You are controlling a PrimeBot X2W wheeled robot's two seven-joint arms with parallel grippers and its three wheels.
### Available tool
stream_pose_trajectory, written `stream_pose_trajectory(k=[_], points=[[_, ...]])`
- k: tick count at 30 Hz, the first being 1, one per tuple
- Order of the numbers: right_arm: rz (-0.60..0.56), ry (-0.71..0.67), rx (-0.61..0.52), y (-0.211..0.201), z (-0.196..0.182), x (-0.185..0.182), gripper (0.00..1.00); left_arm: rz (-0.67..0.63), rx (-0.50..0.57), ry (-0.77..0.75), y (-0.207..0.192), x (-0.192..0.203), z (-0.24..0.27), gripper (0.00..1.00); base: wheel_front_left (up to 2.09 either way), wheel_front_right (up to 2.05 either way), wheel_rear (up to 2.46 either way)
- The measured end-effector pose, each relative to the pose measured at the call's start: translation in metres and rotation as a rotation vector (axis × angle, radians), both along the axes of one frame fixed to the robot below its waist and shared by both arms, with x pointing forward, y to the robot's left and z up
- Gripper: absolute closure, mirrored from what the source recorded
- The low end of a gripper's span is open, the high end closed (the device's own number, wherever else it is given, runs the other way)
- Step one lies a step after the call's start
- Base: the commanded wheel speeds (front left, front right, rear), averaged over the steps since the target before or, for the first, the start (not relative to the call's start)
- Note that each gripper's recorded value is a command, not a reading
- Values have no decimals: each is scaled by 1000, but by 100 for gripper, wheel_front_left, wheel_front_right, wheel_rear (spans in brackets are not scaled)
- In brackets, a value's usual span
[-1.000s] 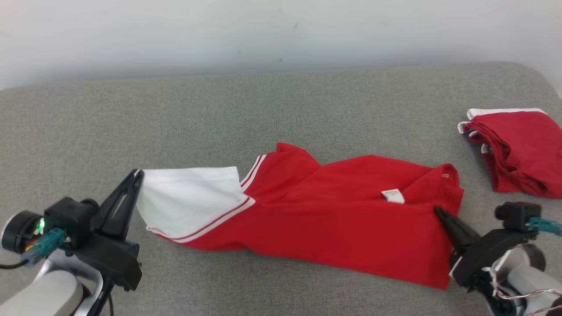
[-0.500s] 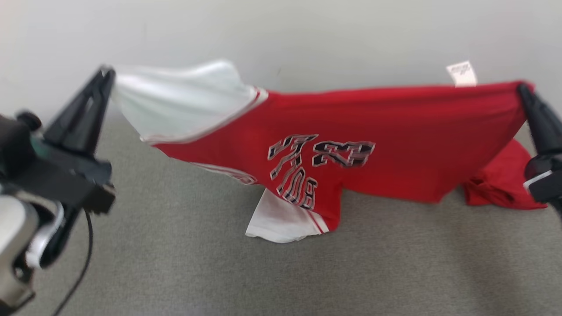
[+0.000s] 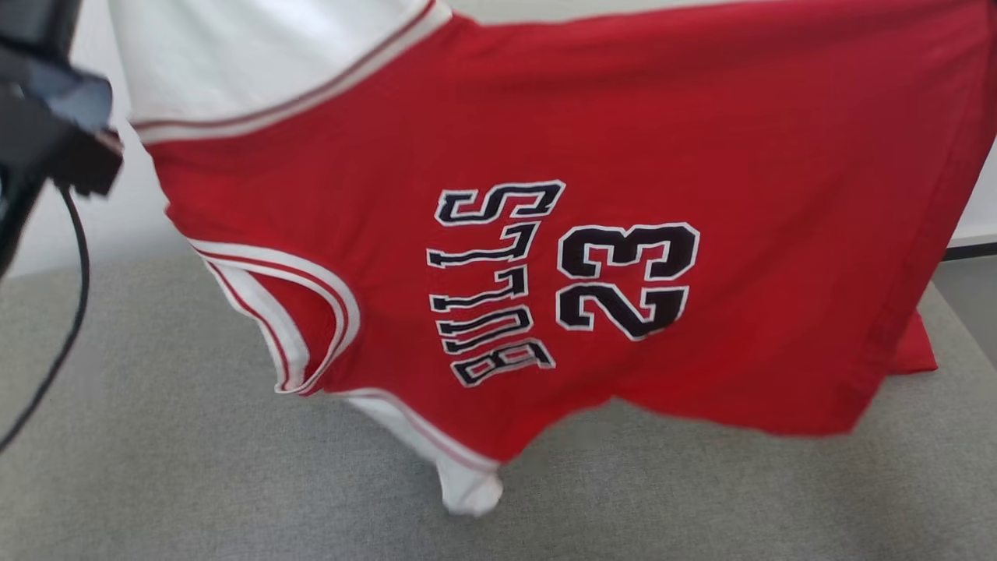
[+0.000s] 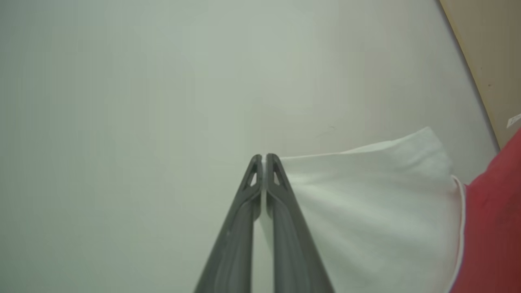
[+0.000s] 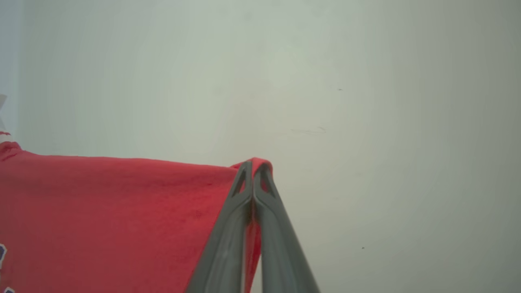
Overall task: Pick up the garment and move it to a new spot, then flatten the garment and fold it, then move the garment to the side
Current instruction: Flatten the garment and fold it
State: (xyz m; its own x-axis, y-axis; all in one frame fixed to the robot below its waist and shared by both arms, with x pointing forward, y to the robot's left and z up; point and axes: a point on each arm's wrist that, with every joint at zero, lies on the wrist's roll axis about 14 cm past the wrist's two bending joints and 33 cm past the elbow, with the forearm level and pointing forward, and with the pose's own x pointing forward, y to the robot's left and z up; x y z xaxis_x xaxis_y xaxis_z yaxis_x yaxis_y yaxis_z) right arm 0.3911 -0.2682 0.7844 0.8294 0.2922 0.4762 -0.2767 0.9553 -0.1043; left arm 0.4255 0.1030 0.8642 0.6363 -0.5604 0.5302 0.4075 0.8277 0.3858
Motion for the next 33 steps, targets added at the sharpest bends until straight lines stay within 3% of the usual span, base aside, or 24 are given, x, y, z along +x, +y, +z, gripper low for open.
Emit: stream_pose_trajectory(k=[9,14,18,21,26,29,33], points=[[-21,164,-38,9,-19,61,100,64,92,152,-12,68,-9,100,0,0,0],[-46,199,-67,15,-21,103,100,143,161,112,-18,106,6,100,0,0,0],[-88,88,-75,20,1,148,100,267,164,-25,-10,145,32,100,0,0,0],[-131,4,-95,22,13,179,100,353,103,-170,-2,166,49,100,0,0,0],[-185,-88,-102,19,26,219,100,337,19,-231,-25,204,29,100,0,0,0],[-200,-66,-97,17,-10,245,100,246,-19,-221,-48,217,-7,100,0,0,0],[-204,131,-93,18,-130,275,100,184,-47,-84,-57,239,-112,100,0,0,0]])
